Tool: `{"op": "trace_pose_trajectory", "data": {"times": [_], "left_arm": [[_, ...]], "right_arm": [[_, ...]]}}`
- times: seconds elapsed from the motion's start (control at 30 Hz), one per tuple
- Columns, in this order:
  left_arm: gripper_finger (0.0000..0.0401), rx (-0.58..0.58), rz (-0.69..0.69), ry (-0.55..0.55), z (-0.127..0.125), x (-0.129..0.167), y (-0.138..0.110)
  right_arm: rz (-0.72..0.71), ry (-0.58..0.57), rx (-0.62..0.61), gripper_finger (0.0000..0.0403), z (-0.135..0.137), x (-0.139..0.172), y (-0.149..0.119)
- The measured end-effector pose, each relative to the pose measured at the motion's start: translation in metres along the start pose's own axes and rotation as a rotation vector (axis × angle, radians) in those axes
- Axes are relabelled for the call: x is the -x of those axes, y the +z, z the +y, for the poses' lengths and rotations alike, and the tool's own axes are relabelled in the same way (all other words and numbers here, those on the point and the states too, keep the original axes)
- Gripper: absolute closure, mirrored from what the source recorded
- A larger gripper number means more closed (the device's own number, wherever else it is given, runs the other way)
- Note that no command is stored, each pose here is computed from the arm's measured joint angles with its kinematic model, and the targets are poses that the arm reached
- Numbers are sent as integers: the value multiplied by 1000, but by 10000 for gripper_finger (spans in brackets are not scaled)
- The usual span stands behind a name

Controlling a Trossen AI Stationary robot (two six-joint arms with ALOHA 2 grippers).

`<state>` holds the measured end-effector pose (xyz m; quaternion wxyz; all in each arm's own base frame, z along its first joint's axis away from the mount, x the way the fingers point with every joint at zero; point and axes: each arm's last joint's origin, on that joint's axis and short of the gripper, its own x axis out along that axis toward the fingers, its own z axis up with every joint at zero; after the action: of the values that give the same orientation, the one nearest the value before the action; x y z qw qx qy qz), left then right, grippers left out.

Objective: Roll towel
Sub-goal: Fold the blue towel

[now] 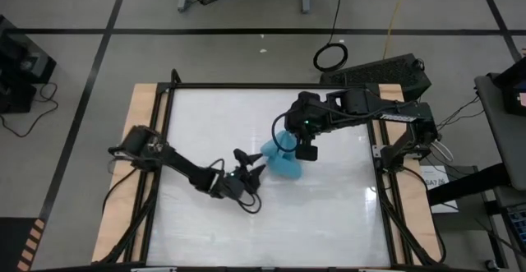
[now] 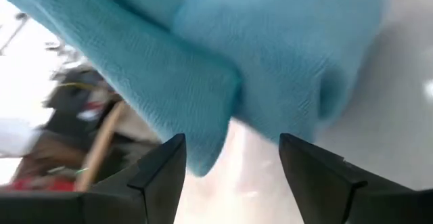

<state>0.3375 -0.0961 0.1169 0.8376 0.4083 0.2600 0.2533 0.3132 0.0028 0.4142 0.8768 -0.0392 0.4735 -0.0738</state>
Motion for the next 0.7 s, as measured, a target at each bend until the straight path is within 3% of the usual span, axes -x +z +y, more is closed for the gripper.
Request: {"op": "trace_pose_trajectory", "data": {"times": [0.2, 0.37, 0.53, 0.7], "left_arm": [[160, -75, 74, 150, -16, -22, 6], [178, 27, 91, 264, -5, -37, 16], [268, 47, 35, 298, 5, -33, 26], [384, -89, -3, 281, 1, -17, 36]], "right_arm": [[-16, 0, -3, 403, 0, 0, 2], [-20, 4, -13, 403, 0, 0, 2], [-19, 5, -21, 403, 0, 0, 2], [0, 4, -18, 403, 0, 0, 0]]}}
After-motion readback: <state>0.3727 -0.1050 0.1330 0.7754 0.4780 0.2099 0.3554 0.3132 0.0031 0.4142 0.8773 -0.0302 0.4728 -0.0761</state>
